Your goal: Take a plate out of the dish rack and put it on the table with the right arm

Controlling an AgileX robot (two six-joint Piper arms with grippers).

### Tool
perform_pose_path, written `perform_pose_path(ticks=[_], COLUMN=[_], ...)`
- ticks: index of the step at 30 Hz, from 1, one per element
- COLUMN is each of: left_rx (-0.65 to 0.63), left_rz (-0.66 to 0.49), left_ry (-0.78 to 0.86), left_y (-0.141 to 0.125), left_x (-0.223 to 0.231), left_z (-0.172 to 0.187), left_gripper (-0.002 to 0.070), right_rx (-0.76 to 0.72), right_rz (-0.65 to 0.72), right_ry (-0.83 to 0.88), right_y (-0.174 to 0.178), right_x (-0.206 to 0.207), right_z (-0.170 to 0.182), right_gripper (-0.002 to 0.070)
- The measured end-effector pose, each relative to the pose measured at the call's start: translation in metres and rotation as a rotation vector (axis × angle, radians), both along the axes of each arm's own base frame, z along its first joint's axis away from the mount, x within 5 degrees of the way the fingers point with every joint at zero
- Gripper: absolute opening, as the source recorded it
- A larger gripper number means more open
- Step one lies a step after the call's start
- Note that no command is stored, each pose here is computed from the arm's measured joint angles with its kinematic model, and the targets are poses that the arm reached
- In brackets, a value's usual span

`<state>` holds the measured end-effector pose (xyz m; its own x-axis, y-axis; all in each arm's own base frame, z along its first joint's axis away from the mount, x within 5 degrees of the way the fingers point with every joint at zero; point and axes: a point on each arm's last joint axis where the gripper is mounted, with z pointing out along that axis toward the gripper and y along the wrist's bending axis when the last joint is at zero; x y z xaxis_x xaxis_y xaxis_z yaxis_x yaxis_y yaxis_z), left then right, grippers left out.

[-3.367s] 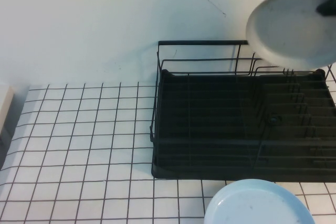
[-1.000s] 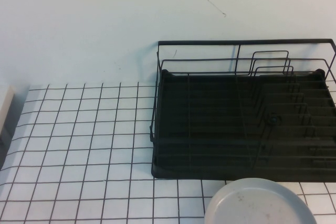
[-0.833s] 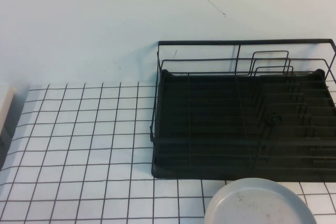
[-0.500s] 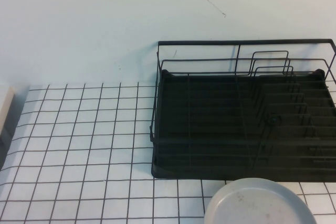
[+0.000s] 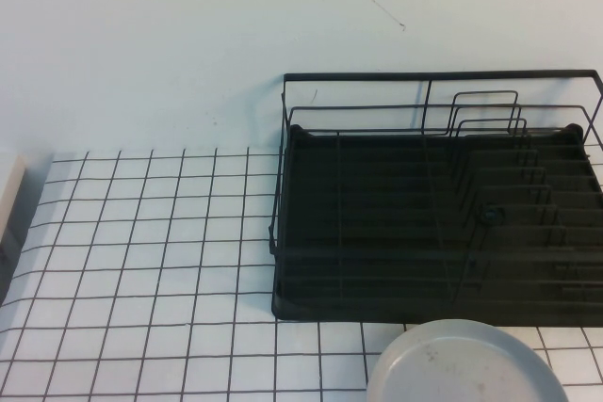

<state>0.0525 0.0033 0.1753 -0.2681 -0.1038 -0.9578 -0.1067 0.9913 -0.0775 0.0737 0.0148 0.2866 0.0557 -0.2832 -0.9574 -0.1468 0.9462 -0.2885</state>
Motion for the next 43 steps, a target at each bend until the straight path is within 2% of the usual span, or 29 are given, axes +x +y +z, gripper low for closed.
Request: perform_pose_path(ticks=[3,6,8,11,16,25,43], left_rx=[0.0,0.0,0.0,0.0,0.0,0.0,0.0], left_rz=[0.0,0.0,0.0,0.0,0.0,0.0,0.0], left_ry=[0.0,0.0,0.0,0.0,0.0,0.0,0.0], left_y=[0.0,0.0,0.0,0.0,0.0,0.0,0.0], left_x=[0.0,0.0,0.0,0.0,0.0,0.0,0.0], left_z=[0.0,0.0,0.0,0.0,0.0,0.0,0.0], left_gripper=[-0.0004,-0.0004,-0.0004,-0.0004,-0.0004,-0.0004,-0.0004], right_rx=[0.019,0.027,0.089,0.235,0.235,0.184,0.182], right_rz=[-0.098,-0.181,-0.218,-0.234,-0.314,-0.336,-0.337], right_ry=[-0.056,-0.025,-0.004,0.084,0.296,0.341,0.349], right_y=[-0.009,-0.016,-0.019,-0.019,-0.022,-0.023,-0.023], right_x=[-0.008,-0.007,-0.007,-0.01,-0.019,-0.023,-0.023], right_z=[-0.019,-0.047,-0.065,-0.088,-0.114,-0.117,-0.117], right_gripper=[-0.0002,-0.0002,-0.0002,-0.0002,-0.0002,-0.0002,-0.0002])
